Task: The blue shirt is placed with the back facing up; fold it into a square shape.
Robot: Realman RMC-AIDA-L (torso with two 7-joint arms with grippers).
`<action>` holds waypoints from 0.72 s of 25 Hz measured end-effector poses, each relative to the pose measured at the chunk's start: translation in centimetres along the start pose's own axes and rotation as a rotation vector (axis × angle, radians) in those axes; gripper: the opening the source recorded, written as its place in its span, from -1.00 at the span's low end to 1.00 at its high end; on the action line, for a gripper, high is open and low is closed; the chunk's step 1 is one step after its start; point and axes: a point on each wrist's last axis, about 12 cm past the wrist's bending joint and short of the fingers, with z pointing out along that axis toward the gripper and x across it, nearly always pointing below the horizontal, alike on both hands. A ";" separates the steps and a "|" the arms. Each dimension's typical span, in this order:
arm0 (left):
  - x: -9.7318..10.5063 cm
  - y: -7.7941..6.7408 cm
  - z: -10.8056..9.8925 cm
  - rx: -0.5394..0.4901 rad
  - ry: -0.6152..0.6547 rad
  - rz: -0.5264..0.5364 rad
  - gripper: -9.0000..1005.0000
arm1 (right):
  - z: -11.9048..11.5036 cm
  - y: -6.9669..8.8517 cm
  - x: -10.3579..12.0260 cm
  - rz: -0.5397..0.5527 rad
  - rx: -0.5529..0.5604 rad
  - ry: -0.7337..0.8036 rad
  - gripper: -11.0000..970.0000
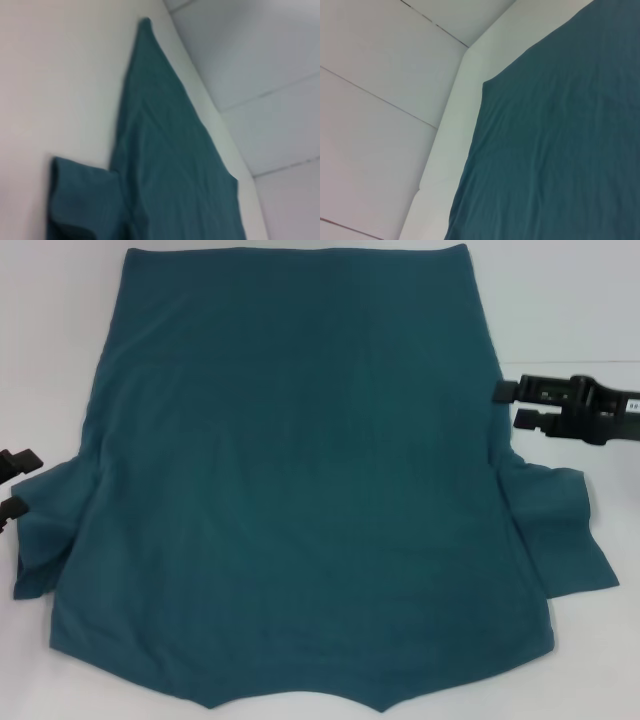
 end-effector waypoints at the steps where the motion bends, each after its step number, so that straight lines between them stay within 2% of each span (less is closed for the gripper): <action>1: 0.0 0.2 0.1 -0.012 -0.007 -0.003 0.67 | 0.0 0.1 -0.3 0.000 0.002 0.000 0.61; 10: -0.2 1.5 0.9 -0.114 -0.059 0.003 0.67 | 0.4 0.4 -0.7 -0.006 0.011 0.005 0.61; 18: 0.1 1.9 1.8 -0.168 -0.044 0.061 0.67 | 0.3 0.3 -0.6 -0.003 0.011 0.006 0.60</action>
